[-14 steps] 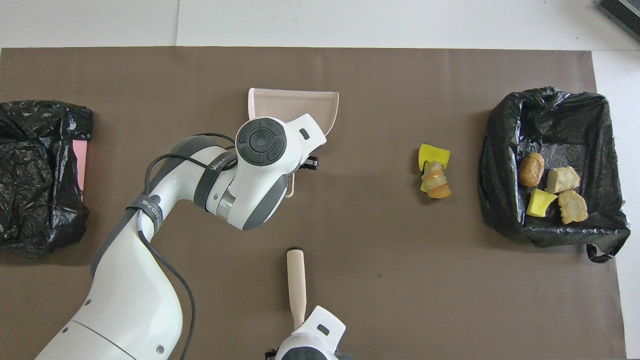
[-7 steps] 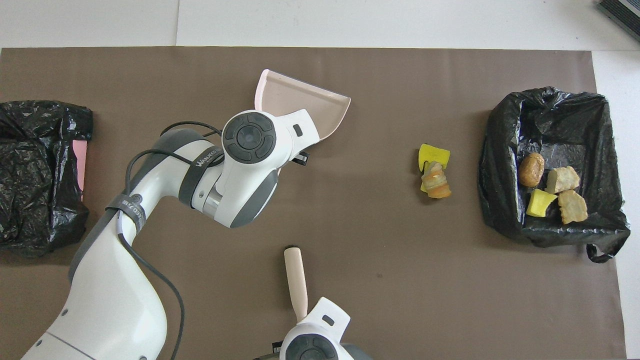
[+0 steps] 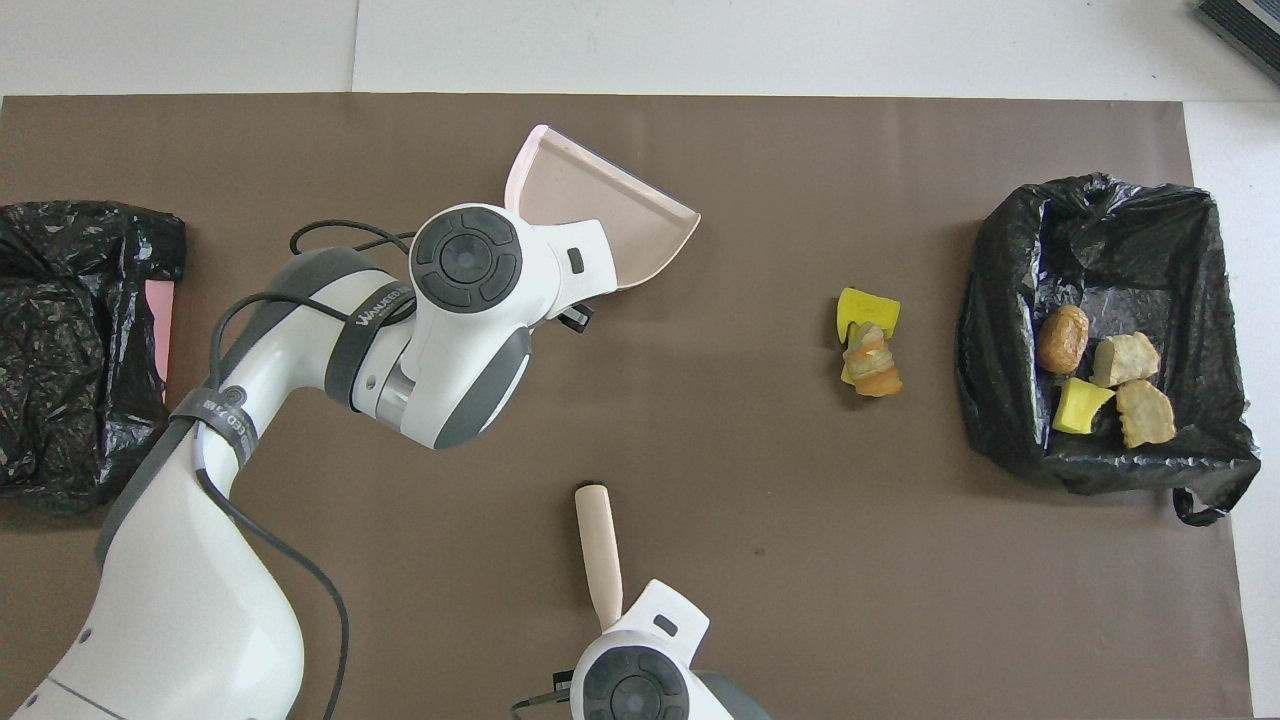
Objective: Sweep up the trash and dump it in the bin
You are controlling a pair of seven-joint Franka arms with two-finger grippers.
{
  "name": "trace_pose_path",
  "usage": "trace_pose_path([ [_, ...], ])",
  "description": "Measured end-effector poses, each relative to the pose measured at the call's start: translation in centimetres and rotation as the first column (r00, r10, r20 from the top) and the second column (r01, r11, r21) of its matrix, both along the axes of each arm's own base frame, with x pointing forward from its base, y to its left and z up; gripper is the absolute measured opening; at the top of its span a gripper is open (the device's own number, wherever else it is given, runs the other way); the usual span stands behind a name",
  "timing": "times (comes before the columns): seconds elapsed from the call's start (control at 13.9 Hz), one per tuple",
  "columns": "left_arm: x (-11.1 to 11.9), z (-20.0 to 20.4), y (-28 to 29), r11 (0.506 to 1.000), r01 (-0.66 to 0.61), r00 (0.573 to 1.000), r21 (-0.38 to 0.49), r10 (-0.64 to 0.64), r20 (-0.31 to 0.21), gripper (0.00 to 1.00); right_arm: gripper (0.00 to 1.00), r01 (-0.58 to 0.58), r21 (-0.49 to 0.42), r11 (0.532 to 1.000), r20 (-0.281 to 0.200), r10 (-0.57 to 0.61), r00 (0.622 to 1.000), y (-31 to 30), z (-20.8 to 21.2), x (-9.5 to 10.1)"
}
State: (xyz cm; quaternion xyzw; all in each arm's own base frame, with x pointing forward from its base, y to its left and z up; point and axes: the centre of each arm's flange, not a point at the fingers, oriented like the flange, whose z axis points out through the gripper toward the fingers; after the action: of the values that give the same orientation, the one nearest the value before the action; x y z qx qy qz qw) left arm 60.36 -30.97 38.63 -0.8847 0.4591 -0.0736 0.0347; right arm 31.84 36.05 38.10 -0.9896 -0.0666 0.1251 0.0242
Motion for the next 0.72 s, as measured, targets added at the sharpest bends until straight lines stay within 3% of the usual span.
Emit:
trace_pose_path([
  [0.29,-0.1,-0.6,0.9,0.961,0.270,0.962,0.058,-0.267,-0.057,0.33,0.26,0.025,-0.025,0.999,0.023,-0.024,0.999,-8.6,4.0,5.0],
  [0.58,-2.2,-1.8,-0.2,0.921,0.384,0.920,0.066,-0.376,-0.110,0.33,0.26,0.115,-0.120,0.986,0.095,-0.104,0.990,-16.8,4.6,10.6],
  [0.72,-3.4,-1.8,-1.4,0.905,0.419,0.904,0.064,-0.411,-0.115,0.33,0.26,0.102,-0.174,0.980,0.116,-0.082,0.990,-20.4,4.3,13.4],
])
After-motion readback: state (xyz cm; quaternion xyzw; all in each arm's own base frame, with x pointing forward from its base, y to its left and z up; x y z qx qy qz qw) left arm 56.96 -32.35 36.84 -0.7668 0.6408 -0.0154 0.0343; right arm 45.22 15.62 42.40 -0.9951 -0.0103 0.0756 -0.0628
